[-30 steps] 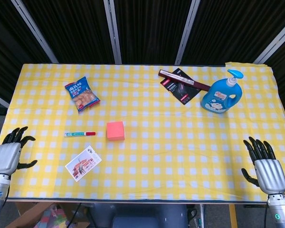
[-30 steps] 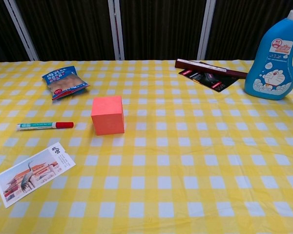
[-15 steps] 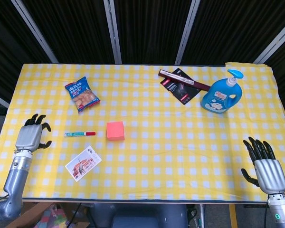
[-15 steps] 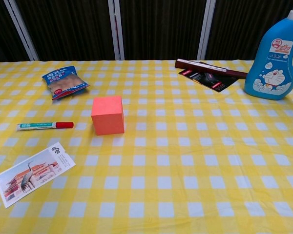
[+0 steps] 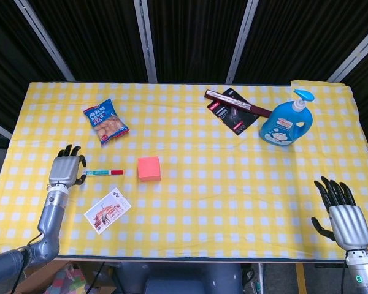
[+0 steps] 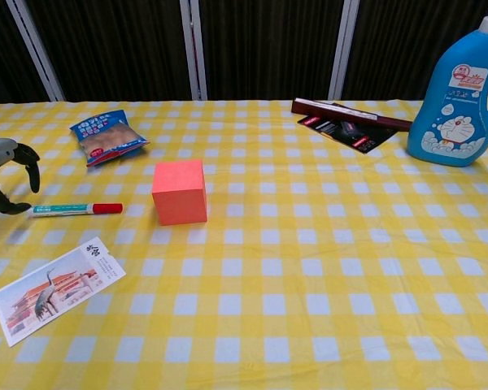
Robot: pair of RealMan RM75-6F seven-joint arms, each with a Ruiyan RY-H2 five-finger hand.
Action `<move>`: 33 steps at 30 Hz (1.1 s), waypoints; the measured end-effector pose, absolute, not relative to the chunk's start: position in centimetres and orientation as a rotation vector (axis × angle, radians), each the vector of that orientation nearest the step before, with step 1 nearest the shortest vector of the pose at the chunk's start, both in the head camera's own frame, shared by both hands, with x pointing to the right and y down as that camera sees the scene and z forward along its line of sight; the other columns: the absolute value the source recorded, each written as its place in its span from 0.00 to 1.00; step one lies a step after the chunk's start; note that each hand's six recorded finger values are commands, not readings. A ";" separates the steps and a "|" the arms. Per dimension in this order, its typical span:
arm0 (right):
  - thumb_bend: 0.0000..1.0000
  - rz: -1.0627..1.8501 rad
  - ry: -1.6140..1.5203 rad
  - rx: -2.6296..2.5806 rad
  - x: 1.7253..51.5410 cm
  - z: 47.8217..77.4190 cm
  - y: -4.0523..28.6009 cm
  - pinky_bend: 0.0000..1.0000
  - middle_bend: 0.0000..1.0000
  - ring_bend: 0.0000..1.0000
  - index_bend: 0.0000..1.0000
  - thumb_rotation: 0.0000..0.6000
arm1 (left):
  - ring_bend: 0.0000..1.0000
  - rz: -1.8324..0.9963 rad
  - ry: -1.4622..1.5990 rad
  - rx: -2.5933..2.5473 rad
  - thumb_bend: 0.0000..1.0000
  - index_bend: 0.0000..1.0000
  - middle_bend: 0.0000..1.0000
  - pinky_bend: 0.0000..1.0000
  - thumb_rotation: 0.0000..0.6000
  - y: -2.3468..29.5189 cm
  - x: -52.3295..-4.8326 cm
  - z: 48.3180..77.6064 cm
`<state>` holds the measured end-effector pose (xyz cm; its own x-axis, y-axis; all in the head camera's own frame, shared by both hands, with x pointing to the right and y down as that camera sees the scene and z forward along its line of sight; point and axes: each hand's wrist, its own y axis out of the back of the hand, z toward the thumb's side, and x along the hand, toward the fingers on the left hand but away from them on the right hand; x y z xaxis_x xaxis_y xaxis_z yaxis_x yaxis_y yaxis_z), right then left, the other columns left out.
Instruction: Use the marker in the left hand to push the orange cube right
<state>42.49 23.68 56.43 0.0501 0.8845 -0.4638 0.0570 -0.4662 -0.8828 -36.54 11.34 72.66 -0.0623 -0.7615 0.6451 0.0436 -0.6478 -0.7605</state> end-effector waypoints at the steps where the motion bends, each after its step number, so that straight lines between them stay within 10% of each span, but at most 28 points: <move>1: 0.38 1.495 -0.965 -1.629 42.5 56.4 23.7 0.00 0.00 0.00 0.00 1.00 | 0.01 -1.771 0.771 -1.633 0.37 0.45 0.10 0.13 1.00 11.3 -36.3 72.8; 33: 0.38 1.497 -0.979 -1.647 42.5 56.4 23.7 0.00 0.00 0.00 0.00 1.00 | 0.02 -1.755 0.755 -1.639 0.40 0.68 0.15 0.14 1.00 11.6 -33.6 74.0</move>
<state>42.48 23.68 56.41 0.0486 0.8811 -0.4703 0.0780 -0.4728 -0.8777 -33.61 11.63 73.99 -0.0434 -0.7616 0.6466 0.0539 -0.6480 -0.7597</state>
